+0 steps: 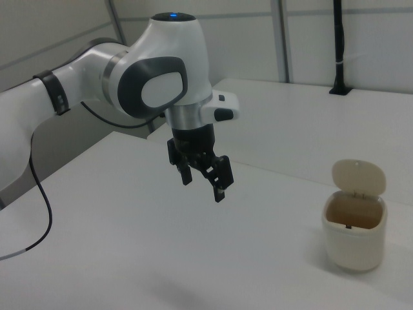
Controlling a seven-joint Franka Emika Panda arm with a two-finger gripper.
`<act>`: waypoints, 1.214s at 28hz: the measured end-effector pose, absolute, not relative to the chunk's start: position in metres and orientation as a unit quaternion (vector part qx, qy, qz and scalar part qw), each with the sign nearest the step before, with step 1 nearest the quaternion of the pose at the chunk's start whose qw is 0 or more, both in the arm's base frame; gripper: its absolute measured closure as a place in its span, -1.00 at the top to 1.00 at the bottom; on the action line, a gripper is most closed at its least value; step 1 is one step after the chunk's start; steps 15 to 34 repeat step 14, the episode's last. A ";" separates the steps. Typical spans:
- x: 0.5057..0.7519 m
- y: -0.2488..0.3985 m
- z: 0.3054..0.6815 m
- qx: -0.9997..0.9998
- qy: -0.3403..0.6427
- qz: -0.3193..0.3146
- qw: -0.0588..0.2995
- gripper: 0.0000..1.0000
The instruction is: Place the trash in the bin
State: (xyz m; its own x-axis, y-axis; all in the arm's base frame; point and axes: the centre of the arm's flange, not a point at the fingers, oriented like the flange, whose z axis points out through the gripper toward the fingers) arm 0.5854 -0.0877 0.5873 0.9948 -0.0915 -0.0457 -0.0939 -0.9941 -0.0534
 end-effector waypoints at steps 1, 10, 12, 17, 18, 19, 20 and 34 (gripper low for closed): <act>0.585 -0.088 0.589 -0.999 0.037 0.020 0.027 1.00; 0.574 -0.099 0.600 -1.000 -0.019 0.011 0.022 1.00; 0.573 -0.100 0.601 -1.000 -0.022 0.011 0.018 1.00; 0.571 -0.101 0.602 -0.999 -0.024 0.012 0.017 1.00; 0.571 -0.101 0.602 -0.999 -0.024 0.012 0.017 1.00; 0.571 -0.101 0.602 -0.999 -0.024 0.012 0.017 1.00; 0.571 -0.101 0.602 -0.999 -0.024 0.012 0.017 1.00; 0.571 -0.101 0.602 -0.999 -0.024 0.012 0.017 1.00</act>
